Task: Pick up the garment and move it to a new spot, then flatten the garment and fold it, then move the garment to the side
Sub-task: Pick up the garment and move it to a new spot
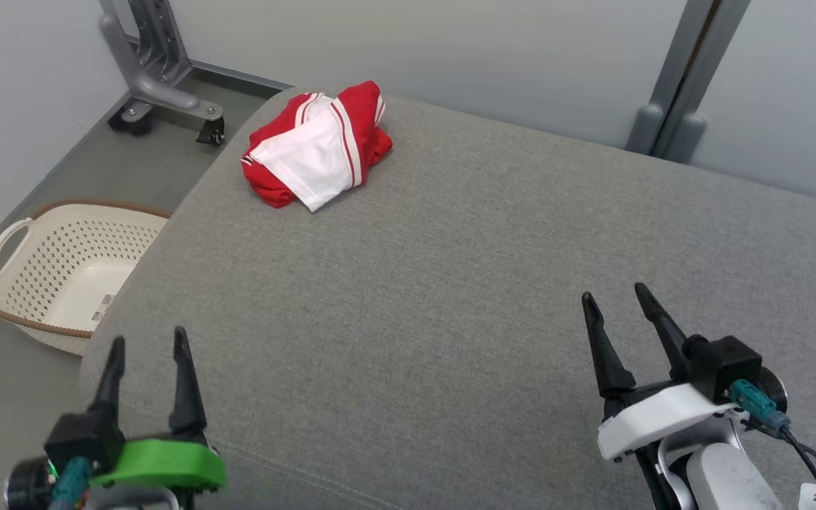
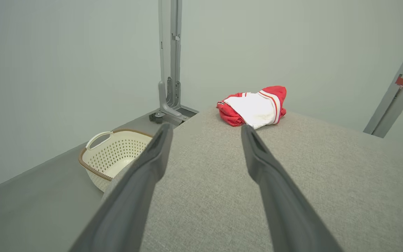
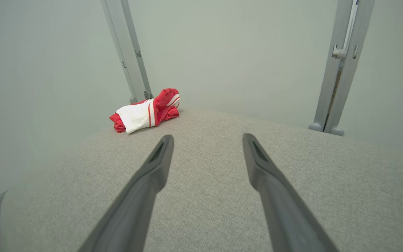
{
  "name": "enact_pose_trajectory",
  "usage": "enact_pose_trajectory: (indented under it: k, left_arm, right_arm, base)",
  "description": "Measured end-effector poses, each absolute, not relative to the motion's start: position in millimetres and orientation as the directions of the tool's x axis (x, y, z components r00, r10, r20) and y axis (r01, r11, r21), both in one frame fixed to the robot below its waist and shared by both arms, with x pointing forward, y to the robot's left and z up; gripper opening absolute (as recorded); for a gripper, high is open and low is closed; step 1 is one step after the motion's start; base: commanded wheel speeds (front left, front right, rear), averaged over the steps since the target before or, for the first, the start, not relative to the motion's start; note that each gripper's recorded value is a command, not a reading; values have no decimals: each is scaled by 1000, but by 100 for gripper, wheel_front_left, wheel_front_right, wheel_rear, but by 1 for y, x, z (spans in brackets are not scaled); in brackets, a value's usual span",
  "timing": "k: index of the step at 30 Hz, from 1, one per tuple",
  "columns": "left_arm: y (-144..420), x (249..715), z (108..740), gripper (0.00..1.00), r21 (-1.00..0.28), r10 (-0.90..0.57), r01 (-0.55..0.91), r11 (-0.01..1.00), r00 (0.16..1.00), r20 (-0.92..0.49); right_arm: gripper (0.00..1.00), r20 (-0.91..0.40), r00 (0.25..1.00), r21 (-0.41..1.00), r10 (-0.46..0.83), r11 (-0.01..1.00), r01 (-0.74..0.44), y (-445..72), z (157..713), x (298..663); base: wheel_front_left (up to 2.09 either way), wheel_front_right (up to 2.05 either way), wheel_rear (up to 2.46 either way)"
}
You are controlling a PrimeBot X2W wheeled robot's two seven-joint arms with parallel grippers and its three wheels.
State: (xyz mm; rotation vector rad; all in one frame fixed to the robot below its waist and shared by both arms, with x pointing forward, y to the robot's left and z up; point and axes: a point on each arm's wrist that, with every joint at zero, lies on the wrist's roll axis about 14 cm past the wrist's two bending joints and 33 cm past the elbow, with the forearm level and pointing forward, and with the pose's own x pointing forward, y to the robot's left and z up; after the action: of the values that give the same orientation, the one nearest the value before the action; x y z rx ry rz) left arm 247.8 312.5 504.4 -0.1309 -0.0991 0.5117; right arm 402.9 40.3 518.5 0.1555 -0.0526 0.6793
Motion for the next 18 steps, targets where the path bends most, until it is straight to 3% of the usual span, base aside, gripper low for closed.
enact_pose_trajectory:
  k: [10, 15, 18]
  left_arm:
    - [352, 369, 642, 100, 161, 290, -346, 924, 911, 292]
    - [357, 447, 671, 100, 194, 225, -271, 943, 947, 229]
    - [367, 495, 662, 100, 179, 242, -262, 948, 962, 123]
  right_arm:
    - [100, 124, 826, 71, 550, 825, -561, 14, 530, 444]
    - [100, 98, 858, 44, 504, 859, -510, -6, 522, 465]
    - [100, 75, 877, 33, 474, 878, -477, -20, 512, 478]
  base:
    - [0, 0, 0]
    - [0, 0, 0]
    - [0, 0, 0]
